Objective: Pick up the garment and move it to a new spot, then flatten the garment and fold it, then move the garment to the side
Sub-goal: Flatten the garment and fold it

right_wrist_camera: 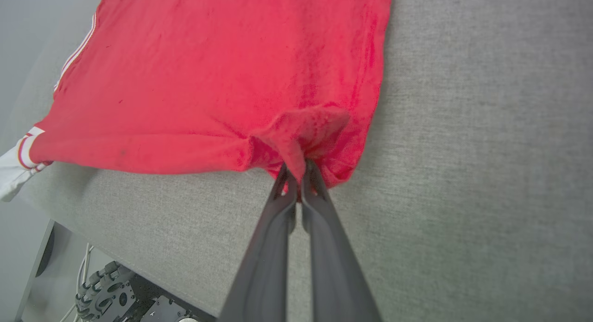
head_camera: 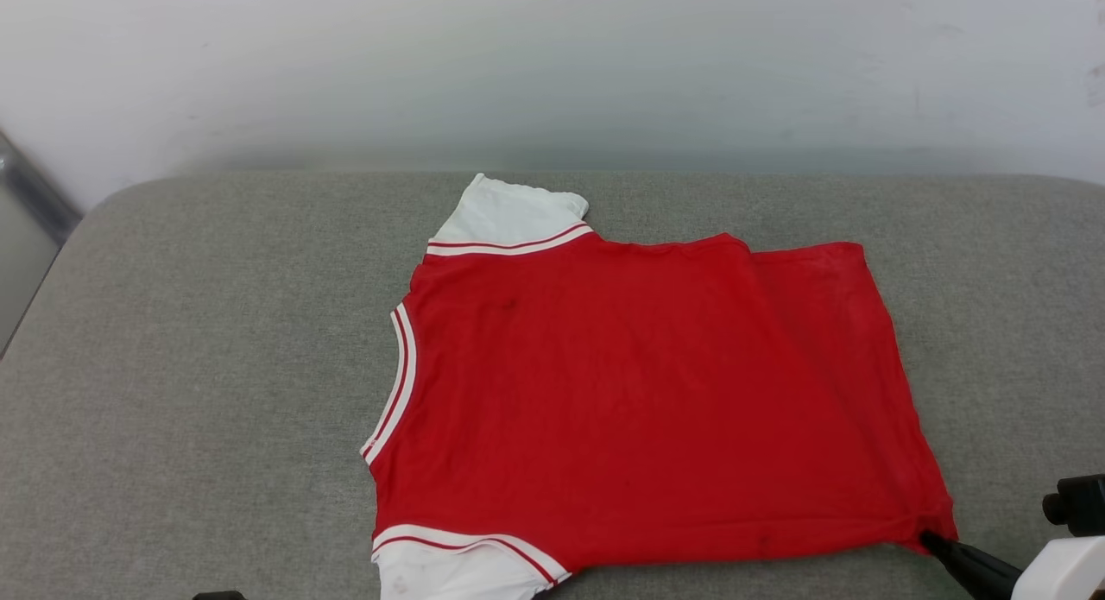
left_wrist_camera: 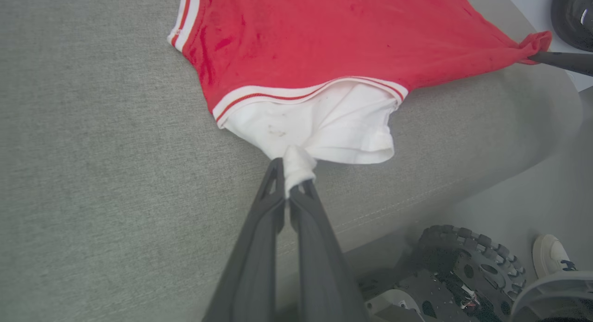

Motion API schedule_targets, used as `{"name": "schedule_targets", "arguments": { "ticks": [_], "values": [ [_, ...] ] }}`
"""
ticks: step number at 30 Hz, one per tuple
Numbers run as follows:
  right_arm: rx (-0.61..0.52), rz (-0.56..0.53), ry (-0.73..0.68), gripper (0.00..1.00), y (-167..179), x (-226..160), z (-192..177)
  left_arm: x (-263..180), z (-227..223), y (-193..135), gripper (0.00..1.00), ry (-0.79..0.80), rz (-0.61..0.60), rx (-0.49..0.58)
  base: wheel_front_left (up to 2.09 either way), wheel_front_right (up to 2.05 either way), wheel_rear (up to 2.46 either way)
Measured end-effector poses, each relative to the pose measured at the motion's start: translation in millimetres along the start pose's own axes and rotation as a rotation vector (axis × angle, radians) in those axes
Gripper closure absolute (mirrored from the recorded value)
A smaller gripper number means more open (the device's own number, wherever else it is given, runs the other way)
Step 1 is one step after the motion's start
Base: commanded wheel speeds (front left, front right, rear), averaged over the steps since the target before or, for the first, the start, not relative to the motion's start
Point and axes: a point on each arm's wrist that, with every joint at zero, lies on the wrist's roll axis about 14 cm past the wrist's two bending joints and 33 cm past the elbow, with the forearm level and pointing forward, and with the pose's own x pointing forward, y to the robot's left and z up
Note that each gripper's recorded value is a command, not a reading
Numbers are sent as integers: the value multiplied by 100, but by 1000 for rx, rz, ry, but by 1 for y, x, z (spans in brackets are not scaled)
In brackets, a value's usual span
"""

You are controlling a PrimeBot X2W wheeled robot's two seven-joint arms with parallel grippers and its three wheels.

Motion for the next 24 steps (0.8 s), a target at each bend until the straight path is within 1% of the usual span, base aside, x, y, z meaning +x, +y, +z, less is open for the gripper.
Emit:
{"name": "schedule_targets", "arguments": {
  "ticks": [4,8,10,17,20,24],
  "values": [
    [2,-1,-1,100,1,-3,3,2,7,0,100,-31,-2,-1,0,0,0],
    [14,7,-26,100,4,-1,16,11,33,1,100,-113,-17,28,0,0,0],
    [24,17,-29,100,7,2,20,17,47,7,100,-149,-10,46,0,0,0],
    [5,19,-51,100,6,16,46,42,89,22,100,-232,-15,106,0,0,0],
    [-33,12,-20,100,5,26,50,57,96,30,100,-228,-14,112,0,0,0],
    [-60,-3,15,100,0,42,54,79,94,39,100,-185,-23,119,0,0,0]
  ]
}}
